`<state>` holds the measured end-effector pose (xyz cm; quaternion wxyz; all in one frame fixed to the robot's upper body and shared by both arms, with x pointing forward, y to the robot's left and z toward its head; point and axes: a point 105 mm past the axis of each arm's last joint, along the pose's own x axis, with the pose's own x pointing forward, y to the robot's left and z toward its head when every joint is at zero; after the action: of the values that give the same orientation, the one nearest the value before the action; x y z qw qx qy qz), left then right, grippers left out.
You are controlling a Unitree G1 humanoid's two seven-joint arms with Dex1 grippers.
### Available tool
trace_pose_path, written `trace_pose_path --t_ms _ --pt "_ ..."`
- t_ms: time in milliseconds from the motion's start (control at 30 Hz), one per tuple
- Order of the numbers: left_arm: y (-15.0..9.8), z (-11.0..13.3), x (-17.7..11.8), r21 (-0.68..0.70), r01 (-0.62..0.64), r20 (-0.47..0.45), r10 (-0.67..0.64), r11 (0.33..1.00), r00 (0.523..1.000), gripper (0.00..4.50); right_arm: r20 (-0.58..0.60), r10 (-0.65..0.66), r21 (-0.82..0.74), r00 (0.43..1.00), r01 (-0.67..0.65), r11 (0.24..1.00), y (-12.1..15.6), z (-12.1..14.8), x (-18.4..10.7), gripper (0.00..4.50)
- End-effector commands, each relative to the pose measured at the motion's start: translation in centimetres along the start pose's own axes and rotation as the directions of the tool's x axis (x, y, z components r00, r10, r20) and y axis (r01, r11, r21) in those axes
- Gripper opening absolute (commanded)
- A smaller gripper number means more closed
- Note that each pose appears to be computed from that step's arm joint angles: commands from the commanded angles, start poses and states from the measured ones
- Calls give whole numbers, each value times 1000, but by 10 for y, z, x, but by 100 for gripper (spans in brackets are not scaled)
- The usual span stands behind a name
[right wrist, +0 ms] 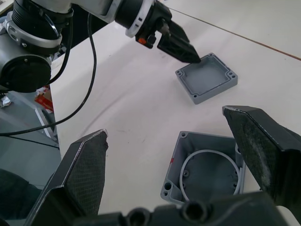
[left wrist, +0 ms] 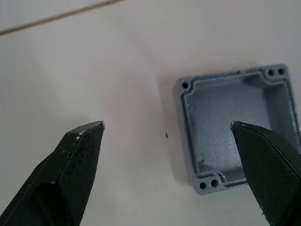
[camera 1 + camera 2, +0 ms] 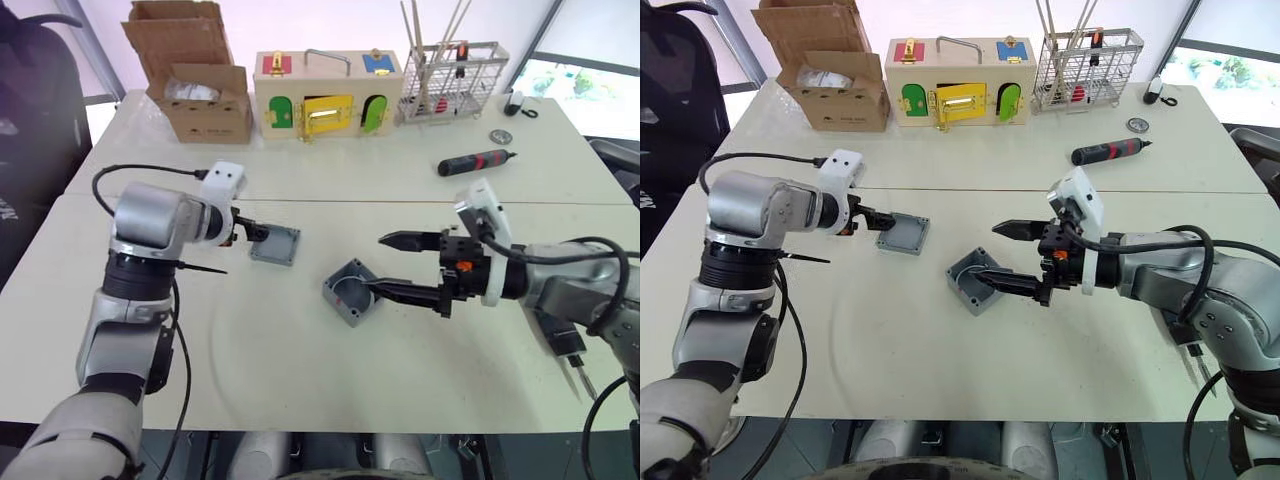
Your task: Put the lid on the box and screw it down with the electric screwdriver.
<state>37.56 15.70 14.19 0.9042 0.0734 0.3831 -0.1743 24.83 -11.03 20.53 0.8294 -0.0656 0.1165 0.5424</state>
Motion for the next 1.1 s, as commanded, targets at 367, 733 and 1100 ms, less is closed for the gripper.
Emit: trace_pose_path --t_ms 367,733,1100 --pt "-15 -3 23 47 63 -43 -61 997 997 161 61 -70 -5 996 70 998 7 5 -7 450" --pt "-13 53 9 65 101 326 -117 993 938 2 184 -203 -15 962 210 978 -13 25 -9 450" --pt "-58 170 -78 163 180 959 -199 970 204 2 598 -391 239 700 310 920 -74 103 4 450"
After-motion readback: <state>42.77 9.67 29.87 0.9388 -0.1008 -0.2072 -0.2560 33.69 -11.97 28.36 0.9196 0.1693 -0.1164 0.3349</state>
